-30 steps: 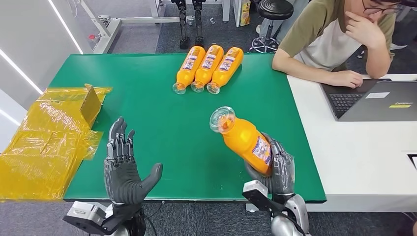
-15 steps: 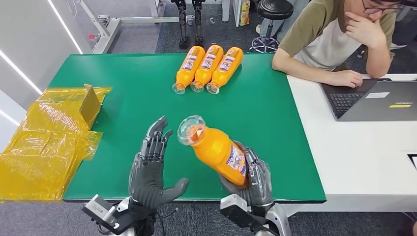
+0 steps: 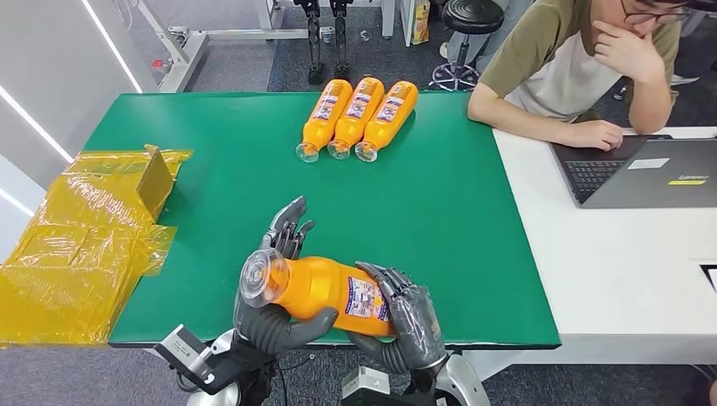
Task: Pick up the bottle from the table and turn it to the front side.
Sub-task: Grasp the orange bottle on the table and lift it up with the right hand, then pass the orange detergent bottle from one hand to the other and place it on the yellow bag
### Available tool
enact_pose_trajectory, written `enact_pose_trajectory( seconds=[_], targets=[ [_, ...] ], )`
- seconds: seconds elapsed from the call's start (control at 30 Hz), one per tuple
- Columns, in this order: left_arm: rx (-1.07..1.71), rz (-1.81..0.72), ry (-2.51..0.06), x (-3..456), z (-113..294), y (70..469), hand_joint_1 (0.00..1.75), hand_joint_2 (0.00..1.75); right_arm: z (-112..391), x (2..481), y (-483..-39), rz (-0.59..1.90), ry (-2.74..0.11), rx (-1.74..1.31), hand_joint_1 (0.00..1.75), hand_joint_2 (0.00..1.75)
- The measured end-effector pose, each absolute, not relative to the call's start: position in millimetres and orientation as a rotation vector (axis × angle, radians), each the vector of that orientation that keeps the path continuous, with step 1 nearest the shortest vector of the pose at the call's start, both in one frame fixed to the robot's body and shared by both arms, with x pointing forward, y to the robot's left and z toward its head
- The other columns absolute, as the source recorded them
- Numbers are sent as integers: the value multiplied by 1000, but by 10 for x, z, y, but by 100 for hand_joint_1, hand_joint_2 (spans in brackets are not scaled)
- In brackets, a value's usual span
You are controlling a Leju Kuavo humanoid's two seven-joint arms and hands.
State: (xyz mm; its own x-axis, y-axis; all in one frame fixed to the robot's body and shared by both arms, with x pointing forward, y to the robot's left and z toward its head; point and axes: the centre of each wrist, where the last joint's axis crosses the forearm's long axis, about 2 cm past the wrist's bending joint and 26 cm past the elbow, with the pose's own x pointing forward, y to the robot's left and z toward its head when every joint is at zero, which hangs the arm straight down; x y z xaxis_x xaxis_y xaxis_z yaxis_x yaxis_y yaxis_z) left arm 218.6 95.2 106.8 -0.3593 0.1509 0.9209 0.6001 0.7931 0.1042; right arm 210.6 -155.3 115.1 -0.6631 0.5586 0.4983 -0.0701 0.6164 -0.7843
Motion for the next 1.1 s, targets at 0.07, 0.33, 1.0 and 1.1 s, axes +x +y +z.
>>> enact_pose_trajectory(
  seconds=[0.07,0.33,1.0,1.1],
  targets=[
    [-571,-530,-1905,2186,1067,952,0,175,1149,2106,-1545,1101,-2032,-395,175,175],
    [-574,-539,-1884,2157,1043,957,0,175,1135,2107,-1532,1249,-1929,-485,175,175],
    [-591,-546,-1871,2021,1040,925,175,175,1178,2128,-1495,1236,-1969,-542,0,175],
    [-582,-548,-1881,2025,1060,916,175,175,1163,2096,-1481,1222,-1968,-535,0,175]
  ],
)
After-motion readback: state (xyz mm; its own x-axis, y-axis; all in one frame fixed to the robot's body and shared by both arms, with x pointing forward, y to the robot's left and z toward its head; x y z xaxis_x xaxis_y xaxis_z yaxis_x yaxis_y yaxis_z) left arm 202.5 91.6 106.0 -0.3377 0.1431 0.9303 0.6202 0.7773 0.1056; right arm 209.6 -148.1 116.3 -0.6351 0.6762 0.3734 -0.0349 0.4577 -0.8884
